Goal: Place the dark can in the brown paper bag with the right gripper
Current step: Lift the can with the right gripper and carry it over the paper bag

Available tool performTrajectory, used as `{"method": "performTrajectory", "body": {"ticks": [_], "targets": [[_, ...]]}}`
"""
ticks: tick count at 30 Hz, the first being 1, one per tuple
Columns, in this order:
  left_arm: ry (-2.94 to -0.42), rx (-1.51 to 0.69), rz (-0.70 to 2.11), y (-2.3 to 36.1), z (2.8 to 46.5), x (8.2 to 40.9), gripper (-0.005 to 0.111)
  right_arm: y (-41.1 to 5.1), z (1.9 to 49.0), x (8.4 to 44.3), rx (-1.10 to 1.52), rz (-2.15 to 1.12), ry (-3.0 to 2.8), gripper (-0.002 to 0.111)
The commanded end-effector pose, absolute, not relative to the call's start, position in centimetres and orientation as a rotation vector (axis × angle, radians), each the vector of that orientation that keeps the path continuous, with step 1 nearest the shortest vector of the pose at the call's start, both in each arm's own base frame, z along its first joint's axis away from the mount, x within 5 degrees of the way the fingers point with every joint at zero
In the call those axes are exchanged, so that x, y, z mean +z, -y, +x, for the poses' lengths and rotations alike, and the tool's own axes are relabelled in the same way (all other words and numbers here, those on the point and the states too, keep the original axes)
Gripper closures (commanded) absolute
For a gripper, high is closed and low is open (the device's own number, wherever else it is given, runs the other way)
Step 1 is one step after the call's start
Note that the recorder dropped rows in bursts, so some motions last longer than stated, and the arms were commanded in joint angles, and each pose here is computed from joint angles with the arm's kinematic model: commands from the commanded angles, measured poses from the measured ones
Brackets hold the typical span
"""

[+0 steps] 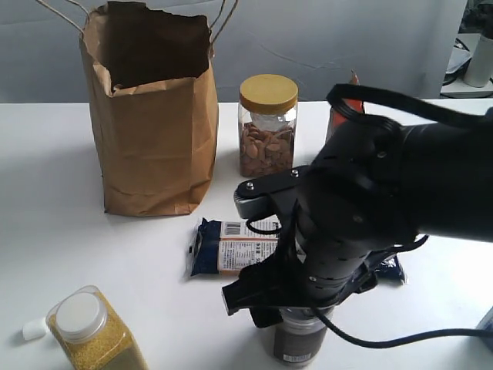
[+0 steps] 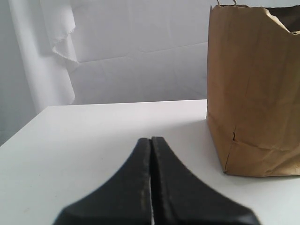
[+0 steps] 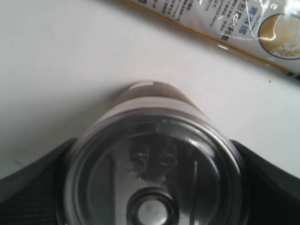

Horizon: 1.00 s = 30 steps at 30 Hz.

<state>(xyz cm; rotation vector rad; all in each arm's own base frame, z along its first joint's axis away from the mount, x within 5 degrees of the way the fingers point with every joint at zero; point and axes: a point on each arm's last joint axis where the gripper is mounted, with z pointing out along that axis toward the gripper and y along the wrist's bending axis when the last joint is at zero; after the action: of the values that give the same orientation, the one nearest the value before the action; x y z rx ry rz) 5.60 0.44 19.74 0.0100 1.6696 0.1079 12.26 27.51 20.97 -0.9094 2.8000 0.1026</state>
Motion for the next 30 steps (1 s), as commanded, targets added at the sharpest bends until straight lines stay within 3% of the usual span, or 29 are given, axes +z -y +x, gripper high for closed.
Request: {"method": "performTrajectory", "body": {"ticks": [1,8,16,30], "targets": [[-1.667,0.104,0.015,-0.4,5.6,19.7,0.107,-27.1,12.0,25.1,0.296,-0.868,-2.624,0.108],[-1.667,0.104,0.015,-0.4,5.6,19.7,0.107,-26.0,12.0,32.4,0.643,-0.797,-2.177,0.108],[-1.667,0.104,0.015,-0.4,5.6,19.7,0.107,-27.8,13.1,36.4,0.915,-0.8,-1.762,0.108],[-1.667,0.104,0.015,-0.4,5.6,19.7,0.107,-34.9,21.3,38.1,0.715,-0.776,-1.679,0.108]]}}
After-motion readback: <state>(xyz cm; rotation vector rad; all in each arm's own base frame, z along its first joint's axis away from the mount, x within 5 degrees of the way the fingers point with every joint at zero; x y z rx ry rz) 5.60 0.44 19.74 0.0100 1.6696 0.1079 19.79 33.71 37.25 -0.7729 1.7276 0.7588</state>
